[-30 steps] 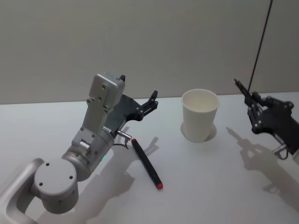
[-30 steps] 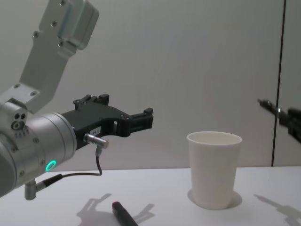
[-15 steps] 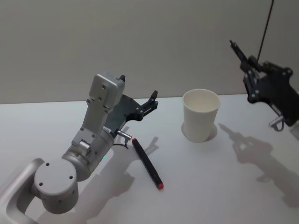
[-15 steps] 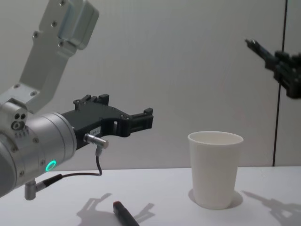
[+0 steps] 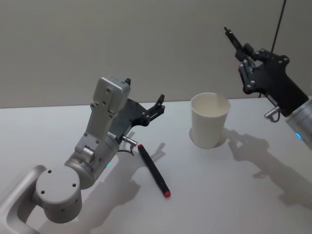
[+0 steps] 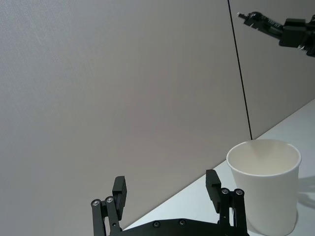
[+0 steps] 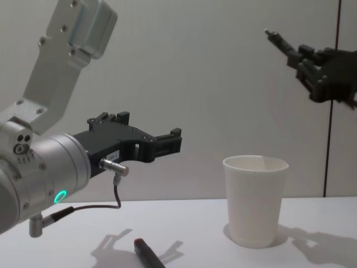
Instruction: Place the pen into the pen holder.
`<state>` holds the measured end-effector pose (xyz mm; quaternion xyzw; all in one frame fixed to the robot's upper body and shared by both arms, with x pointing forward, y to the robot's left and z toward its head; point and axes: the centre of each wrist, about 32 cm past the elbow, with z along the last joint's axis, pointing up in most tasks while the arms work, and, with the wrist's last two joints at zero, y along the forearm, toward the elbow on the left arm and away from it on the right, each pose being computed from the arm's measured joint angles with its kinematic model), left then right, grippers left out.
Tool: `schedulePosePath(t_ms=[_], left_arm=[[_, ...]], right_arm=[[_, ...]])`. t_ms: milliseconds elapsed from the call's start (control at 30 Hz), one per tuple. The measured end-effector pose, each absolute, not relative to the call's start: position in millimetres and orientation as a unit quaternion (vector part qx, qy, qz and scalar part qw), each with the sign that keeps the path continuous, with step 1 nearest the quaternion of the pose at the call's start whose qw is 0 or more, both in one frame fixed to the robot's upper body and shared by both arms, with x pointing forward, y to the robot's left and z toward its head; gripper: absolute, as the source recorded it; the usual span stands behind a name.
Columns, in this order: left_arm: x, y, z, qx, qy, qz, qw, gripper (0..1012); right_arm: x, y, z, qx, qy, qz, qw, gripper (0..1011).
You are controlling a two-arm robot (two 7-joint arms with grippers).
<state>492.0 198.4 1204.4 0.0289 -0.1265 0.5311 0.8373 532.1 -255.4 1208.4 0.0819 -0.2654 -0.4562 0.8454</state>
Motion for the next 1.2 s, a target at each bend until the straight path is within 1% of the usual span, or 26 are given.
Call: schedulePosePath(t_ms=[767, 1200], left_arm=[[492, 198, 1204, 0.029, -0.126, 0.531, 0.837, 1001], [492, 198, 1204, 0.029, -0.126, 0.531, 0.837, 1001]], right_arm=[[562, -220, 1185, 0.070, -0.251, -0.428, 0.865, 133], [572, -211, 1171, 0.070, -0.254, -0.422, 0.868, 133]])
